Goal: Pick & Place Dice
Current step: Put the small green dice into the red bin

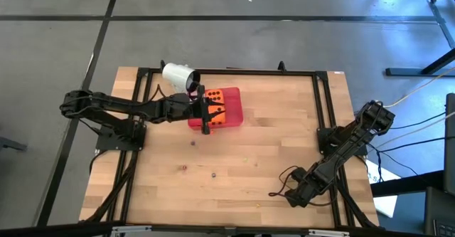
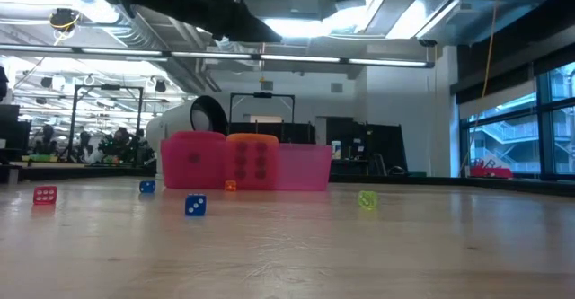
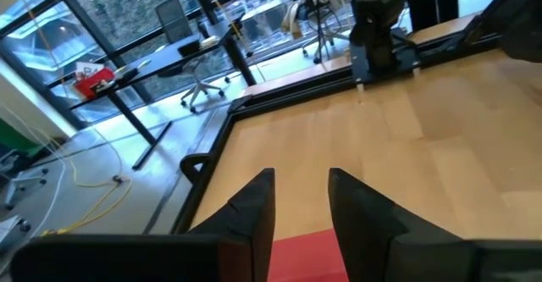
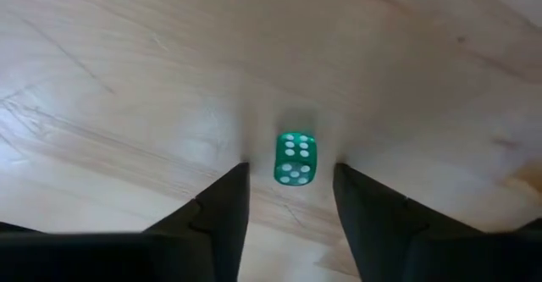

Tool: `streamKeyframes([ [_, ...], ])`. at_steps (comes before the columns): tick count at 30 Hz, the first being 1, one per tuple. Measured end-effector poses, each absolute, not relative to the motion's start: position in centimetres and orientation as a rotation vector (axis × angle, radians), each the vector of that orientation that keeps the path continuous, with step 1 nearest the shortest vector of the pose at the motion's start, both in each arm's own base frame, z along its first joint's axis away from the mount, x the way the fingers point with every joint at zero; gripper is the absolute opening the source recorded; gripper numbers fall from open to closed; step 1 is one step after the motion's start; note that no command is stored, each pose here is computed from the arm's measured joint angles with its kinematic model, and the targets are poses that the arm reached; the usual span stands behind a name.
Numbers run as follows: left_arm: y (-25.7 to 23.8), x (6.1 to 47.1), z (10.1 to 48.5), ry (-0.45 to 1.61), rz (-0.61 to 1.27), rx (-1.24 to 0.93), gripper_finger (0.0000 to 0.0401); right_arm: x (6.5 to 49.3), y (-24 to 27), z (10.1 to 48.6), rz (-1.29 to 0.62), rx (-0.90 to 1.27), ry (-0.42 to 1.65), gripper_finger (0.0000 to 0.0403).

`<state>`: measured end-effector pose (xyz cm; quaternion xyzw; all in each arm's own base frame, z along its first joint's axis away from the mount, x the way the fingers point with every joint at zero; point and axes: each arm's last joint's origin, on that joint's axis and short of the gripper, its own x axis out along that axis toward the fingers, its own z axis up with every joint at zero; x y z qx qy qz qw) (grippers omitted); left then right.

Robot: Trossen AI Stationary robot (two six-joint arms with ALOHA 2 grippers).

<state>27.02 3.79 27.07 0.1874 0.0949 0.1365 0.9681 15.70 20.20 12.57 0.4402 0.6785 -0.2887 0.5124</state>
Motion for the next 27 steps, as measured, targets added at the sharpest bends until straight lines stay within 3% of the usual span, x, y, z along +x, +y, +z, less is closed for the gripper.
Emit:
streamKeyframes([
  [6, 3.77, 27.03, 27.07, 0.191, 0.271, 0.378, 0.0109, 15.67, 20.15, 12.53, -0.697, 1.054, 1.632, 0.0142],
  [20, 3.77, 27.02, 27.05, 0.192, 0.27, 0.378, 0.0111, 16.17, 20.47, 13.18, -0.692, 1.026, 1.575, 0.0143],
  [27, 3.77, 27.02, 27.03, 0.192, 0.27, 0.378, 0.0107, 16.12, 20.46, 13.19, -0.693, 1.023, 1.589, 0.0119],
])
